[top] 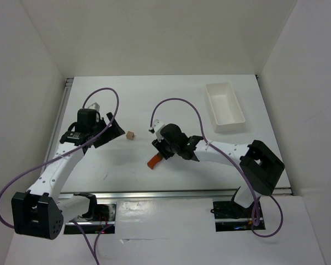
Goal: Build the wood block tower
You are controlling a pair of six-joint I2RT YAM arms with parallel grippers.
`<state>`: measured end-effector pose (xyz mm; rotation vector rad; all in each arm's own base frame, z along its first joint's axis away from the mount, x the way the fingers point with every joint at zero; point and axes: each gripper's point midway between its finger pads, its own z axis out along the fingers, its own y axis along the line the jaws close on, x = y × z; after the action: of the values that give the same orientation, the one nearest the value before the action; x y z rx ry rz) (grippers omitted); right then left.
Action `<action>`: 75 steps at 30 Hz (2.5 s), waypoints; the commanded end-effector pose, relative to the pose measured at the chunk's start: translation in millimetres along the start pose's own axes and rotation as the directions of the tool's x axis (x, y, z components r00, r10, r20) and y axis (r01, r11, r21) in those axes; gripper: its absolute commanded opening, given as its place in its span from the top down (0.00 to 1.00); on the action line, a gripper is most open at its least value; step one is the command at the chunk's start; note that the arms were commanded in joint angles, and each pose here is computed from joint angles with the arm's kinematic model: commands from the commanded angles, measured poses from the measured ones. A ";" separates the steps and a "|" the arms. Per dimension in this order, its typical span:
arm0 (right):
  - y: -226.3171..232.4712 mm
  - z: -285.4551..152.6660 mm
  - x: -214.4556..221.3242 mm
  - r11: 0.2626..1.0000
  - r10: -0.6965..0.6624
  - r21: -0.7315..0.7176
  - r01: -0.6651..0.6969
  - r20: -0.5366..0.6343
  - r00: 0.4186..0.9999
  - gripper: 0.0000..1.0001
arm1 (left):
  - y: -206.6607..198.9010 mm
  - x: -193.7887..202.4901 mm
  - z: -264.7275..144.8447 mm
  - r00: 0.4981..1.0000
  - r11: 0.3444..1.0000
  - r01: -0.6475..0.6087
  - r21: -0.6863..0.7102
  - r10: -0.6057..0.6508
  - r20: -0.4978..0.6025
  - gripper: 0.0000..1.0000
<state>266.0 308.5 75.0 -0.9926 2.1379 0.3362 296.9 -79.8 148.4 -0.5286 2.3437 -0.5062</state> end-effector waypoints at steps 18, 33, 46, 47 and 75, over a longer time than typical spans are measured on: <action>2.2 -5.2 -14.6 1.000 0.006 0.003 -0.006 0.056 0.998 0.52 | -19.9 -14.7 -5.9 0.998 0.998 -0.056 0.032 0.054 0.045 0.01; 3.4 -3.2 -18.6 1.000 -0.021 -0.007 0.021 0.065 0.998 0.58 | -21.7 -12.8 -5.8 0.997 0.997 -0.071 0.037 0.070 0.041 0.01; 1.2 -3.2 -18.6 1.000 -0.030 0.004 0.030 0.065 0.997 0.59 | -26.6 -10.0 -0.5 0.996 0.994 -0.090 0.064 0.090 0.012 0.01; 0.9 -6.4 -22.3 1.000 -0.029 0.004 0.028 0.077 0.997 0.58 | -31.0 -14.0 -0.2 0.993 0.990 -0.113 0.086 0.111 0.030 0.01; -14.1 -73.5 -76.3 0.998 -0.041 0.054 0.026 0.302 0.952 0.18 | 3.3 21.3 136.1 0.857 0.910 -0.414 0.001 0.390 -0.337 0.22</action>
<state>265.8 305.1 181.1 -0.9019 1.8492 0.4182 368.6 -119.0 47.5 0.0063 2.6884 -0.4043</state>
